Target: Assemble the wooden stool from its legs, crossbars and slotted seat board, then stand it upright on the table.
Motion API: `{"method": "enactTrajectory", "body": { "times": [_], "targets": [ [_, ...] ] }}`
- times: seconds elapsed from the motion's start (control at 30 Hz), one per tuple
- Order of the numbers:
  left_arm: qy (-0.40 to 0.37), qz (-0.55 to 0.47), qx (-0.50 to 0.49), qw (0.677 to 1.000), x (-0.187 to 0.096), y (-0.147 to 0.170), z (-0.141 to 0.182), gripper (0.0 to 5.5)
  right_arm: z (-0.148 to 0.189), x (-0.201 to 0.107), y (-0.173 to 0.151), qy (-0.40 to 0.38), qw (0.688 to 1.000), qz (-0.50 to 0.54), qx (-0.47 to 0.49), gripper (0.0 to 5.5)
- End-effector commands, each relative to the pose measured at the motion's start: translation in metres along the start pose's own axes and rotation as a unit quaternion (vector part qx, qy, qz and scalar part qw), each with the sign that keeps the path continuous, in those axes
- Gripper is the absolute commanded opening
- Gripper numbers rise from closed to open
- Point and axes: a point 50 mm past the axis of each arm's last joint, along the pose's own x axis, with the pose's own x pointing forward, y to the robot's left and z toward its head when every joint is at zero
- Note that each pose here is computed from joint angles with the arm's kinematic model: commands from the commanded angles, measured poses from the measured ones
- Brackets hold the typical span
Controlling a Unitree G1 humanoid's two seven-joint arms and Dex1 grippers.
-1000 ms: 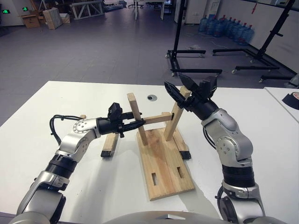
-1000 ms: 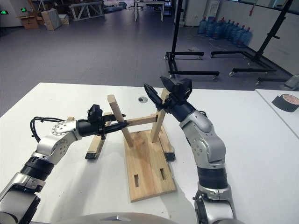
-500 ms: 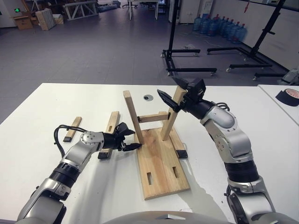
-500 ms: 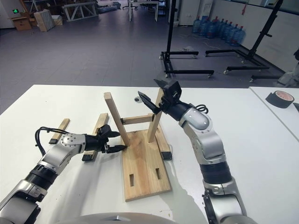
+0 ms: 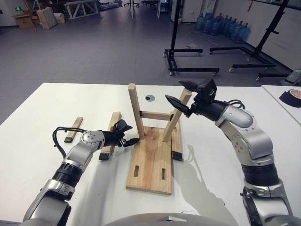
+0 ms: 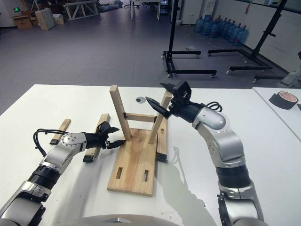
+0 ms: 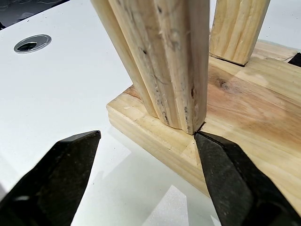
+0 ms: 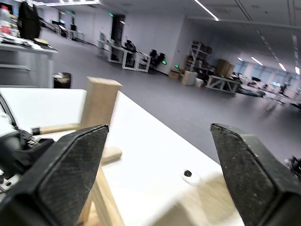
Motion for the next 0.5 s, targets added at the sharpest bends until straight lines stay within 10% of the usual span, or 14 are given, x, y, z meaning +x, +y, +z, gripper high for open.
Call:
{"method": "enactTrajectory", "body": {
  "times": [0.03, 0.23, 0.5],
  "targets": [
    [0.058, 0.007, -0.016, 0.998, -0.002, -0.006, -0.026, 3.64, 0.012, -0.009, -0.013, -0.023, 0.999, -0.012, 0.019, 4.0],
    [0.059, 0.007, -0.019, 0.998, -0.002, -0.009, -0.028, 3.64, 0.012, -0.044, -0.024, -0.05, 0.991, 0.031, 0.121, 4.0],
    [0.061, 0.004, -0.014, 0.998, -0.003, -0.007, -0.027, 3.64, -0.07, -0.067, 0.013, 0.122, 0.972, 0.097, 0.176, 4.0]
  ]
}}
